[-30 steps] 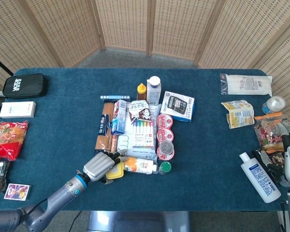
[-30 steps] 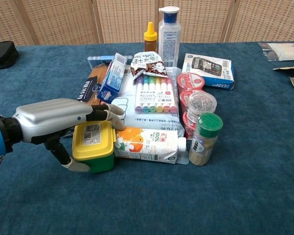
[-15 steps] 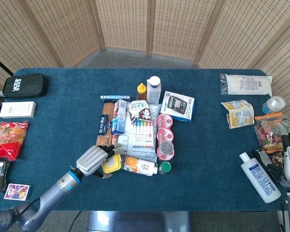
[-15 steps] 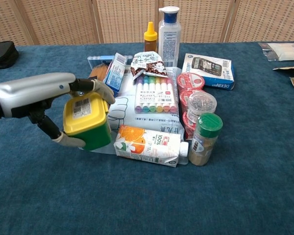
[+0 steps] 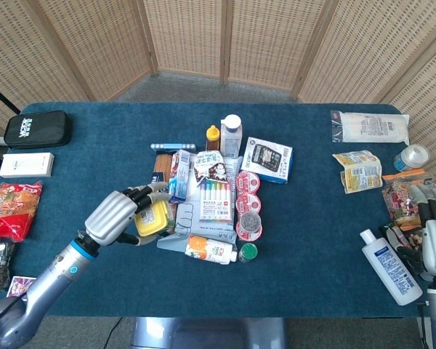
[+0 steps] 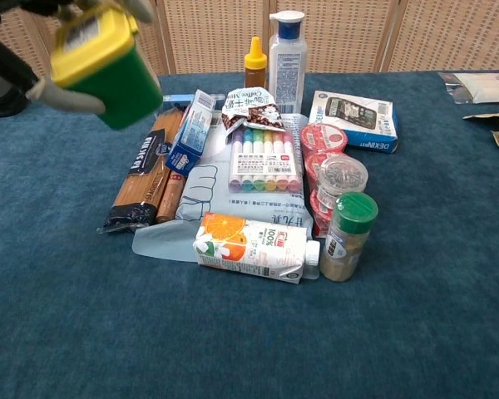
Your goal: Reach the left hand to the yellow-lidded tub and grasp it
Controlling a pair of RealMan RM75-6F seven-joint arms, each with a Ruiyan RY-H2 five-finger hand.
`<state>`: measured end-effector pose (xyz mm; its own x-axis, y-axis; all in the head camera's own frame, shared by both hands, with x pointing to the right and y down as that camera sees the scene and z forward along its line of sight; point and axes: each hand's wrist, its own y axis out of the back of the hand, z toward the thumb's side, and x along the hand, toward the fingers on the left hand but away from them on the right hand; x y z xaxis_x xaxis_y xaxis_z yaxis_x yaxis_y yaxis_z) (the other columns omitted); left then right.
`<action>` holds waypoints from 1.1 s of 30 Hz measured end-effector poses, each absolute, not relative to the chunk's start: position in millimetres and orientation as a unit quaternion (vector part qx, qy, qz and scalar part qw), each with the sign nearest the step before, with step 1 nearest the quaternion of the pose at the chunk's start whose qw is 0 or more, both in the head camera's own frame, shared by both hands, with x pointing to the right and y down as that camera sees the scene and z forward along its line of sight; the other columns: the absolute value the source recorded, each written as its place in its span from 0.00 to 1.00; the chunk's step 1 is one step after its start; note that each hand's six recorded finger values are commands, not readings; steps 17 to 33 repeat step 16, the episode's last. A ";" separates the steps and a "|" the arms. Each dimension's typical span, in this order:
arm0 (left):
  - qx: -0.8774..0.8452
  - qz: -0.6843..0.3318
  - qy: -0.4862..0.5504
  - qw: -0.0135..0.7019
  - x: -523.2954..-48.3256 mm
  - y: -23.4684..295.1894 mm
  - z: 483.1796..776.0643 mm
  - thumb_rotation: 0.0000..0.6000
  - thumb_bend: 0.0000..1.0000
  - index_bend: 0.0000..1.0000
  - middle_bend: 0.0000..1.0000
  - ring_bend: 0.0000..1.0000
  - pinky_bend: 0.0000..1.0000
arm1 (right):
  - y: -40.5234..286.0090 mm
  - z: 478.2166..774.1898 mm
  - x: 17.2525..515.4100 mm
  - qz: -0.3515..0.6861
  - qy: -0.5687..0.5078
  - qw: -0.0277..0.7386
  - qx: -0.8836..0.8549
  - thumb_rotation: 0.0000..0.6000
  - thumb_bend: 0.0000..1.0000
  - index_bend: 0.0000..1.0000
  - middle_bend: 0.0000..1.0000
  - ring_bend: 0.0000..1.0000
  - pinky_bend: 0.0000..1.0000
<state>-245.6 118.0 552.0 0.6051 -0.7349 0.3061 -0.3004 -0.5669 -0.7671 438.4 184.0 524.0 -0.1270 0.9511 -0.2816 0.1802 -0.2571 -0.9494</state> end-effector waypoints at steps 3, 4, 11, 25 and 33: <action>-0.819 -0.301 0.337 0.354 -249.8 100.5 530.2 1.00 0.28 0.58 0.17 0.36 0.40 | 184.7 526.8 437.0 0.558 -0.502 0.343 -0.566 0.97 0.29 0.00 0.00 0.00 0.00; -0.816 -0.297 0.345 0.357 -251.0 95.0 523.7 1.00 0.28 0.58 0.17 0.36 0.40 | 184.5 527.4 436.5 0.557 -0.502 0.342 -0.566 0.97 0.29 0.00 0.00 0.00 0.00; -0.802 -0.259 0.402 0.359 -256.0 62.9 485.1 1.00 0.28 0.58 0.16 0.35 0.38 | 185.2 528.3 437.2 0.559 -0.501 0.341 -0.565 0.97 0.29 0.00 0.00 0.00 0.00; -0.796 -0.247 0.424 0.356 -259.5 52.0 473.4 1.00 0.28 0.58 0.16 0.35 0.38 | 185.6 528.3 438.5 0.561 -0.502 0.340 -0.564 0.96 0.29 0.00 0.00 0.00 0.00; -0.796 -0.247 0.424 0.356 -259.5 52.0 473.4 1.00 0.28 0.58 0.16 0.35 0.38 | 185.6 528.3 438.5 0.561 -0.502 0.340 -0.564 0.96 0.29 0.00 0.00 0.00 0.00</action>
